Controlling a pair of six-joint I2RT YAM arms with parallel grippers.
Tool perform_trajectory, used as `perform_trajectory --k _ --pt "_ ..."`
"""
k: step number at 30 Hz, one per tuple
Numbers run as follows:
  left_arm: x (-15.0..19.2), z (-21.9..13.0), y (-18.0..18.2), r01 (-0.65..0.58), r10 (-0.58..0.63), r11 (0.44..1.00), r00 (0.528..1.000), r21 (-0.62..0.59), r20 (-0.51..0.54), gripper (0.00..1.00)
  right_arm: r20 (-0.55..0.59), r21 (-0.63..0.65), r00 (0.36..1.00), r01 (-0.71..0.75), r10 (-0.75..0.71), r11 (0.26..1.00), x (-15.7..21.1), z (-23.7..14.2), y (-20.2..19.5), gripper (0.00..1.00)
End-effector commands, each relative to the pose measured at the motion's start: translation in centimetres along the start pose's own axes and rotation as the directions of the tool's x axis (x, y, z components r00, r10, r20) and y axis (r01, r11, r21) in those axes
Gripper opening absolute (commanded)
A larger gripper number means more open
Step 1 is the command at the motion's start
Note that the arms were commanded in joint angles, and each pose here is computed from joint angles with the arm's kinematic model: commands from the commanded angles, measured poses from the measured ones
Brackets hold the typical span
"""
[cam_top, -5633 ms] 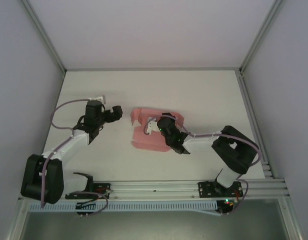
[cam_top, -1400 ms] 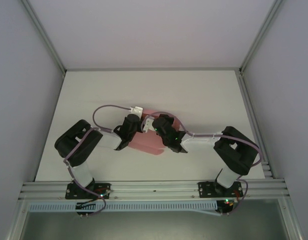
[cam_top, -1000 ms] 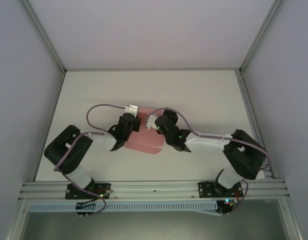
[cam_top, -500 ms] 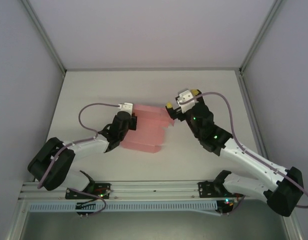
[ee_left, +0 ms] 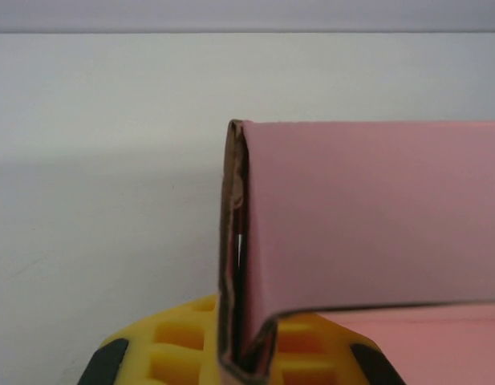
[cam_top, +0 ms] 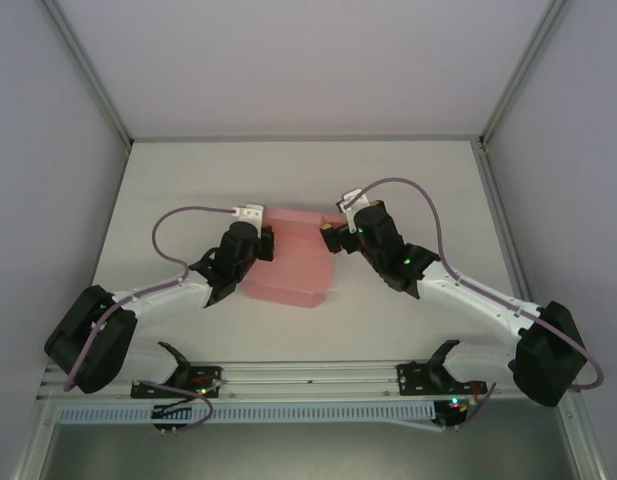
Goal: Assemble paper box
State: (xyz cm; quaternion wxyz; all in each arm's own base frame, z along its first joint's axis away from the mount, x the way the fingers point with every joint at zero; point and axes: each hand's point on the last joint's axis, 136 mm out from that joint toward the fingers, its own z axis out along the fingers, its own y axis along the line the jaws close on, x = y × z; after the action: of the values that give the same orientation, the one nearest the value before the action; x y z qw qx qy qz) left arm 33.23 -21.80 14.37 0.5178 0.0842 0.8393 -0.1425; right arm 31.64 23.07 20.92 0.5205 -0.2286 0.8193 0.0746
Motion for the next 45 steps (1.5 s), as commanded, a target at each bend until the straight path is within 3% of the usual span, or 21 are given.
perform_trajectory --k 1,10,23,28,36,45 --pt "-1.0 -0.4 -1.3 0.055 -0.057 0.996 0.998 0.070 0.022 0.00 0.068 -0.099 0.992 -0.103 0.110 0.990 -1.4 0.7 1.8 1.00" --pt "-1.1 -0.5 -2.0 0.094 -0.097 0.989 0.995 0.112 0.017 0.00 0.213 -0.182 0.899 -0.349 0.384 0.919 -2.8 0.1 1.6 1.00" --pt "-1.7 -0.8 -0.7 0.084 -0.085 0.995 0.996 0.047 0.024 0.00 -0.094 0.141 0.911 -0.387 0.401 0.911 8.9 -3.9 -3.1 1.00" --pt "-1.7 -0.9 -0.7 0.079 -0.080 0.996 0.997 0.043 0.016 0.00 -0.124 0.256 0.901 -0.376 0.416 0.891 11.2 -4.0 -4.6 1.00" --pt "-1.7 -0.8 -0.9 0.082 -0.083 0.995 0.997 0.051 0.005 0.00 -0.122 0.242 0.910 -0.360 0.396 0.901 11.1 -1.8 -3.8 1.00" --pt "-1.3 -0.6 -1.0 0.072 -0.072 0.996 0.997 0.051 -0.007 0.00 -0.030 0.148 0.927 -0.365 0.373 0.919 7.4 -0.4 -2.5 1.00"
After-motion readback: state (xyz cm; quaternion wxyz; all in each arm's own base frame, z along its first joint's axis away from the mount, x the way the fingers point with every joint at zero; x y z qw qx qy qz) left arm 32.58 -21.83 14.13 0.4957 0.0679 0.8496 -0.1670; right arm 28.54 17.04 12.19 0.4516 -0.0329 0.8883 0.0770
